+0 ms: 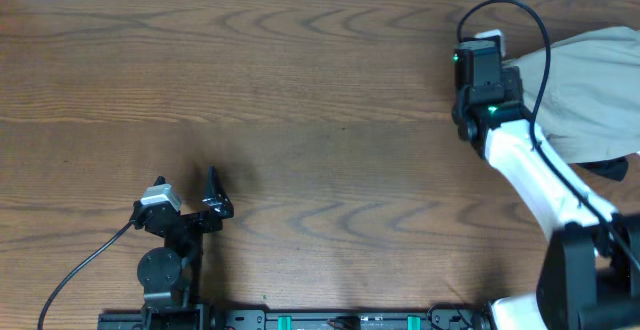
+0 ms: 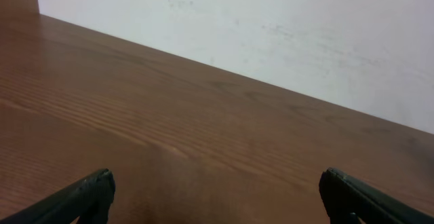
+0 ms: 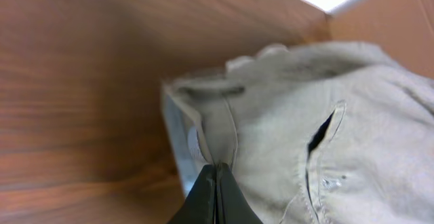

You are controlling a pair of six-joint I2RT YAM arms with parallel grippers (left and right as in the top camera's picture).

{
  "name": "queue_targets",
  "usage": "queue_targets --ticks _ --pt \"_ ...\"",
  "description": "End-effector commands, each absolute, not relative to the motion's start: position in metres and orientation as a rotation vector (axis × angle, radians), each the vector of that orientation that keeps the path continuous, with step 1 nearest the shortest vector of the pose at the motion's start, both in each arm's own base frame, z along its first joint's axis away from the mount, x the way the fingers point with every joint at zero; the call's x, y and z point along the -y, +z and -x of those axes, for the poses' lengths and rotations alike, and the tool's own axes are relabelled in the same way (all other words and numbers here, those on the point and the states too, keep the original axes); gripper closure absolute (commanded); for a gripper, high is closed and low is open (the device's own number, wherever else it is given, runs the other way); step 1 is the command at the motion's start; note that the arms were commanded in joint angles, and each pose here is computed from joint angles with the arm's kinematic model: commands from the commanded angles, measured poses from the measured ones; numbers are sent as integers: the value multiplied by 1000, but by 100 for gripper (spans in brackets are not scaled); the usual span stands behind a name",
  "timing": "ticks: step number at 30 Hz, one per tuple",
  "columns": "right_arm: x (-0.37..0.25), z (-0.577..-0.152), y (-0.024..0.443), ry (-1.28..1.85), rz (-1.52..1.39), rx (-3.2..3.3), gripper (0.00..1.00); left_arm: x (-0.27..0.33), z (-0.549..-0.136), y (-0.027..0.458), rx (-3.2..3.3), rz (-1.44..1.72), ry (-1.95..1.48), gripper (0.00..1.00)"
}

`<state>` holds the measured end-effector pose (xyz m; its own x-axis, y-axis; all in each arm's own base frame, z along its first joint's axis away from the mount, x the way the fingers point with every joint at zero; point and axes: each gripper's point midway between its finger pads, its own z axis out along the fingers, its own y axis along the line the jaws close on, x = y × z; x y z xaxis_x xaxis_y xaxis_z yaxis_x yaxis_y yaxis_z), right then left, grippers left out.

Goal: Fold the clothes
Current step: 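Grasp the trousers' edge with the right gripper and lift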

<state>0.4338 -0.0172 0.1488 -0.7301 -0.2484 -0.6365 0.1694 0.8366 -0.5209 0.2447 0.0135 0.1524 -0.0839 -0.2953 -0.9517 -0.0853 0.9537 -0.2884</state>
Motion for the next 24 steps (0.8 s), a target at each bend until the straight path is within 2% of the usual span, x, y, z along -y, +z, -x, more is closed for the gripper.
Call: queue_targets --ticks 1,8,14,15,17,20,24 --pt "-35 -431 167 -487 108 -2239 99 -16 -244 137 -1701 305 -154 2" --pt "-88 -416 200 -365 209 -2154 99 -16 -244 137 -1700 305 -154 2" --pt "-100 -406 192 -359 259 -2188 99 -16 -244 137 -1700 305 -154 2" --pt "-98 -404 190 -369 255 -2200 94 -16 -244 137 -1700 305 -154 2" --pt "-86 -401 188 -425 239 -2218 76 -16 -244 137 -1700 305 -154 2" --pt "-50 -392 185 -590 127 -2249 57 -16 -244 137 -1700 305 -154 2" --pt "-1 -369 168 -659 -171 -2341 51 -16 -244 137 -1700 305 -154 2"
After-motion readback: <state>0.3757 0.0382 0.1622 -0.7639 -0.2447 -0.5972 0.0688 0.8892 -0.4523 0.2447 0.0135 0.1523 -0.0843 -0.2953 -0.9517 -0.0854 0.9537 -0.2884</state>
